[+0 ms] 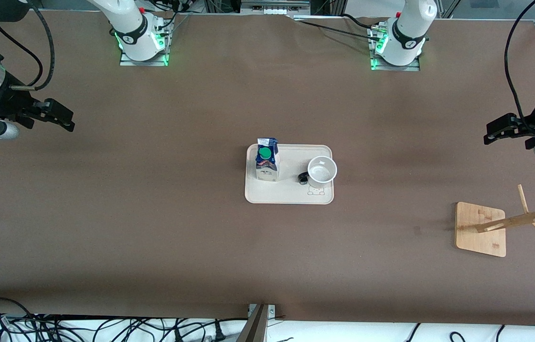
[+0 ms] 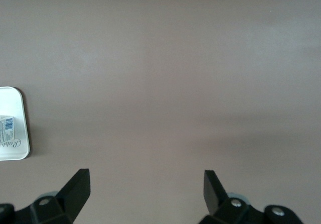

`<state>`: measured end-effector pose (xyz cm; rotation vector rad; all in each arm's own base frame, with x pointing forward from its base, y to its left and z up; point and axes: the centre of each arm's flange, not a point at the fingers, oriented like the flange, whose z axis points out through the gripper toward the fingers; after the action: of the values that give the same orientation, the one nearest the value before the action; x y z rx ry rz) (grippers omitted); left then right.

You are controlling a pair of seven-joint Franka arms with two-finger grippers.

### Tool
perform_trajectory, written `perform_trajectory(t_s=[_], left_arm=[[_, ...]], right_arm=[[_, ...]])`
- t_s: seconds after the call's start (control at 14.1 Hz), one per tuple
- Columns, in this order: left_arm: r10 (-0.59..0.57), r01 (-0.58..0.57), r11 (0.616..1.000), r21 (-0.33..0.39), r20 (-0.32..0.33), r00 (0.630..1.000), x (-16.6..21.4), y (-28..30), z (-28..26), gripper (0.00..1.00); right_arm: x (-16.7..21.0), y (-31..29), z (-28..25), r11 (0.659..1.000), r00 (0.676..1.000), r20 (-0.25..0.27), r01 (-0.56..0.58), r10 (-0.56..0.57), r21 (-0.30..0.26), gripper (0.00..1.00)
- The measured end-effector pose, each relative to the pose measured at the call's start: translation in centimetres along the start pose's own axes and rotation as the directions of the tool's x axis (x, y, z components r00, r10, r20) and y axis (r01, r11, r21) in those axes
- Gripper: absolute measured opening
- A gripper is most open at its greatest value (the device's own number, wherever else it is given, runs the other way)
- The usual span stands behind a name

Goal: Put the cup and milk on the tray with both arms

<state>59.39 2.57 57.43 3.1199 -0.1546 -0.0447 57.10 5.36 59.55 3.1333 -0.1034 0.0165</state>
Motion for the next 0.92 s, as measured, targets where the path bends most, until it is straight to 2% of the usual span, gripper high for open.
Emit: perform_trajectory(t_s=[0.92], left_arm=[[-0.007,0.007,1.0,-0.005,0.031,0.999,-0.87,0.59,0.95,1.0]], right_arm=[[-0.18,-0.94,0.01,1.0,1.0,0.002,0.014,-0.014,0.0,1.0]])
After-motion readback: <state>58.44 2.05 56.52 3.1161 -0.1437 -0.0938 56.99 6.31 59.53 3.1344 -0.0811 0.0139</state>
